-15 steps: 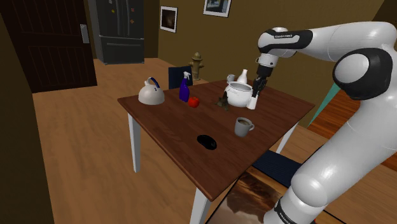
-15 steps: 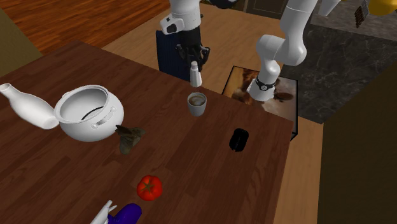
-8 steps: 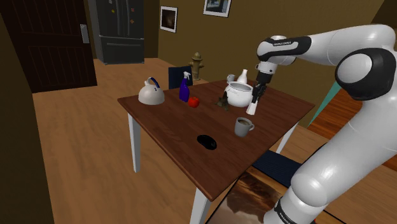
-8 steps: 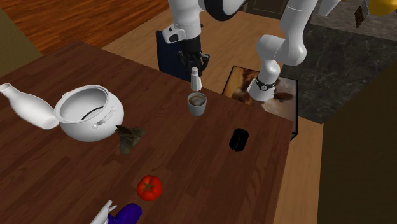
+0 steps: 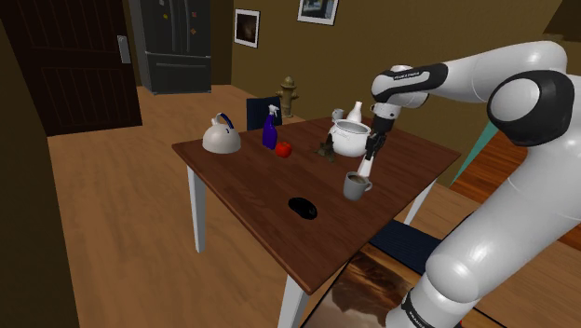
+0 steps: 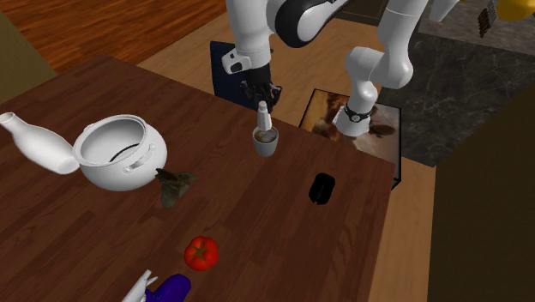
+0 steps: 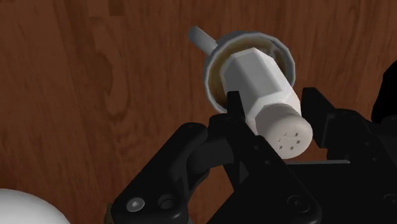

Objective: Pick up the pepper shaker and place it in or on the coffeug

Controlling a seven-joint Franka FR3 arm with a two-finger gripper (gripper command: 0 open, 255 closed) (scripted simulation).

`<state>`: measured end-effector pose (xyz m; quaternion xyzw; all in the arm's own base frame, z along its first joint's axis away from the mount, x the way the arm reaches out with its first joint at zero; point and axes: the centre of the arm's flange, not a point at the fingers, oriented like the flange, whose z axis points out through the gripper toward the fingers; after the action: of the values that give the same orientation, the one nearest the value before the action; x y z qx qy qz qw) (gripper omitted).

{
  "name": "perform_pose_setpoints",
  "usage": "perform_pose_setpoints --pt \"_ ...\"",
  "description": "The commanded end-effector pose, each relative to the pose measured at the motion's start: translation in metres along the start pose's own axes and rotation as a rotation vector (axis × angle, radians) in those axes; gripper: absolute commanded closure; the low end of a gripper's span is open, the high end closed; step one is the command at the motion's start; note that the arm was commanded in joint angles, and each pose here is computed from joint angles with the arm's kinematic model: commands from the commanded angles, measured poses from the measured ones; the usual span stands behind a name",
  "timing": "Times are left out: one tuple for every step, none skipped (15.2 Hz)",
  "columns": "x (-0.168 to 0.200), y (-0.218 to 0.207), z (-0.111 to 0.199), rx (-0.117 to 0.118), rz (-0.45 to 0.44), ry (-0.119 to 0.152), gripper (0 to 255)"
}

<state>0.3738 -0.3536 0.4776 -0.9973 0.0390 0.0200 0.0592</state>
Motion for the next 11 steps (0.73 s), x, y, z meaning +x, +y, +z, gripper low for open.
perform_pose_setpoints --pt "0.0 0.001 0.01 0.0 0.0 0.001 255" --pt "0.001 0.002 0.015 0.0 0.0 0.001 255" --pt "0.001 0.002 0.021 0.0 0.0 0.001 255" --pt "0.001 0.002 0.021 0.0 0.0 0.0 255" --pt "0.001 0.002 0.021 0.0 0.0 0.001 255" --pt "0.001 0.002 0.021 0.0 0.0 0.001 255" --pt "0.001 0.002 0.021 0.0 0.0 0.001 255" --pt "0.001 0.002 0.021 0.0 0.0 0.001 255" --pt "0.001 0.002 0.021 0.0 0.0 0.001 255" --pt "0.001 0.002 0.021 0.0 0.0 0.001 255" --pt "0.001 0.002 0.021 0.0 0.0 0.001 255"
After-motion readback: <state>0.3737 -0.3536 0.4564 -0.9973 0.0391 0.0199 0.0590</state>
